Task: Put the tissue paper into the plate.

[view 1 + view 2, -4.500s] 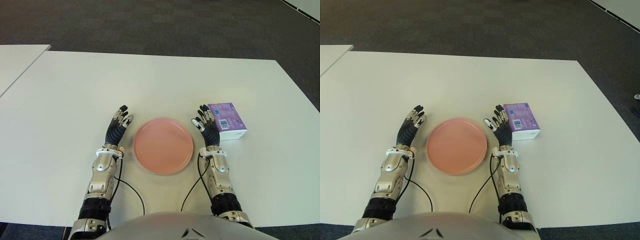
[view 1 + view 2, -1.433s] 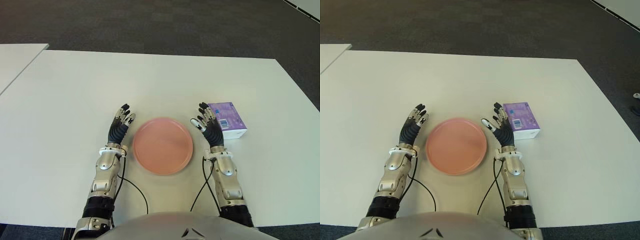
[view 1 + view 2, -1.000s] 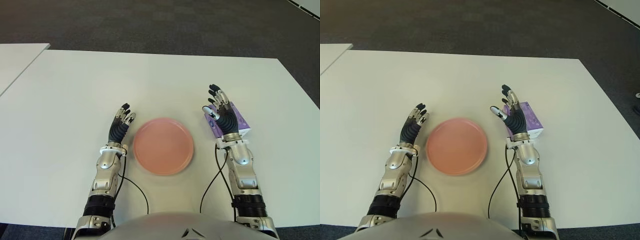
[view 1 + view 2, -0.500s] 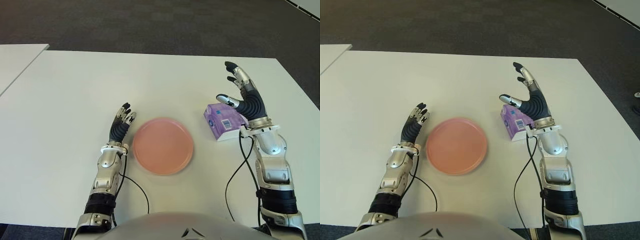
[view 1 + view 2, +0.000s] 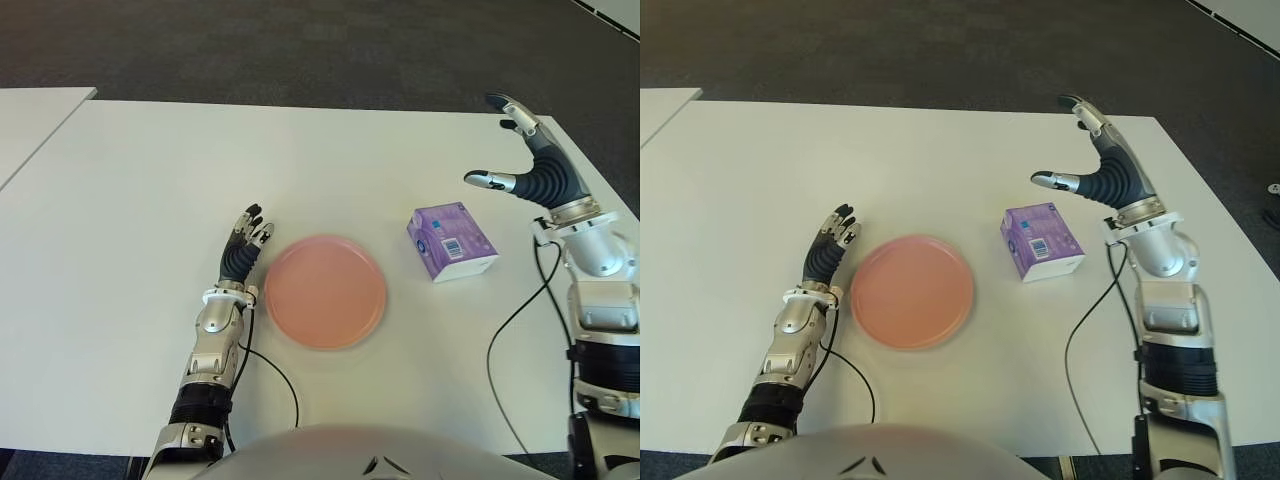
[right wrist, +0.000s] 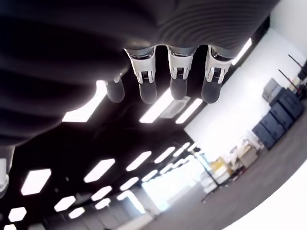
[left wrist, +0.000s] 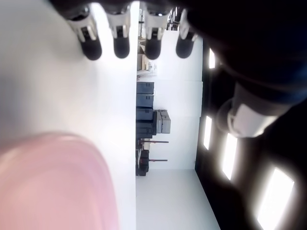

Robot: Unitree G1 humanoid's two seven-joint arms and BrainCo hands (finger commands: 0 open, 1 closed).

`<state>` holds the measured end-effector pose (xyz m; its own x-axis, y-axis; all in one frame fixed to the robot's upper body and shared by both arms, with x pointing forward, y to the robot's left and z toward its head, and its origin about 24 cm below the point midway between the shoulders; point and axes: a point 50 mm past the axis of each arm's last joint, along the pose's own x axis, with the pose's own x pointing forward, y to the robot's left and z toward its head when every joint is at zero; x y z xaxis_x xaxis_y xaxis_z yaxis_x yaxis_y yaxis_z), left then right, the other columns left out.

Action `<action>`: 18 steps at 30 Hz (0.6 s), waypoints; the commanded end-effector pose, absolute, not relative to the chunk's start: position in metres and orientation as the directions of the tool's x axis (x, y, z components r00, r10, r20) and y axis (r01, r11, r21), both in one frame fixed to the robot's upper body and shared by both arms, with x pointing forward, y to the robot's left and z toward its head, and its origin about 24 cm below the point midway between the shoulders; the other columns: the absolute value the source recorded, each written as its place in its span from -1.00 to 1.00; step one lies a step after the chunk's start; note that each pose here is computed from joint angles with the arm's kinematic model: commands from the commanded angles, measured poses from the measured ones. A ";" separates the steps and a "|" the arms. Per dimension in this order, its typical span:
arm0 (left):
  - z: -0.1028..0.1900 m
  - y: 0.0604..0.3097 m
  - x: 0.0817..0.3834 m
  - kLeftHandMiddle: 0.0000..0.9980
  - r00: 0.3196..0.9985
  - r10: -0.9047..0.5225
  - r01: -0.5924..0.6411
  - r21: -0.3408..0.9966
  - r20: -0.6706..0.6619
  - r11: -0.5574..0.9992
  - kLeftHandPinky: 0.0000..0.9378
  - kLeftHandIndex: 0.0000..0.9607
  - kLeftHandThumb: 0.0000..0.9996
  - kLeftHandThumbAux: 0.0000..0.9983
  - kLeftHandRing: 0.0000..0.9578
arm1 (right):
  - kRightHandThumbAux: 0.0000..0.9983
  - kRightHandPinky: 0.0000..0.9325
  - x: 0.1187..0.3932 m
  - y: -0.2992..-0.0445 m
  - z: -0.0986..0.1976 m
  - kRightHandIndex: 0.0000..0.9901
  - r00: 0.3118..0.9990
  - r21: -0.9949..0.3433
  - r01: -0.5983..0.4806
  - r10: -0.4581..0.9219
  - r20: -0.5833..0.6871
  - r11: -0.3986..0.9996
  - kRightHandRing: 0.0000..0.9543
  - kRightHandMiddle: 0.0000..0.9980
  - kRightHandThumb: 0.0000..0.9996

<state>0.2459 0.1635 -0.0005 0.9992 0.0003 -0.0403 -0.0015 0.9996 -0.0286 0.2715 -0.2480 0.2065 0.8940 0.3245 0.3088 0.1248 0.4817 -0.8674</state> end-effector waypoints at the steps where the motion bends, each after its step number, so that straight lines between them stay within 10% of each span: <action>1: -0.009 0.163 0.243 -1.00 0.996 -0.006 0.003 -0.033 -0.084 0.999 -1.00 -1.00 -1.00 0.02 -1.00 | -0.24 -1.00 0.271 -0.247 0.203 -0.99 0.909 -0.931 0.056 0.368 0.197 0.360 -1.00 -1.00 -0.22; 18: -0.008 0.165 0.244 -1.00 0.996 -0.009 0.007 -0.031 -0.088 1.000 -1.00 -1.00 -1.00 0.00 -1.00 | -0.44 -1.00 0.277 -0.259 0.180 -1.00 0.920 -0.981 -0.113 0.389 -0.044 0.156 -1.00 -1.00 -0.14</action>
<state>0.2473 0.1652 0.0002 0.9992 0.0017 -0.0403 -0.0028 0.9996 -0.0285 0.2779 -0.2575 0.1861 0.9273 0.3733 0.0287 -0.0612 0.2268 -0.9720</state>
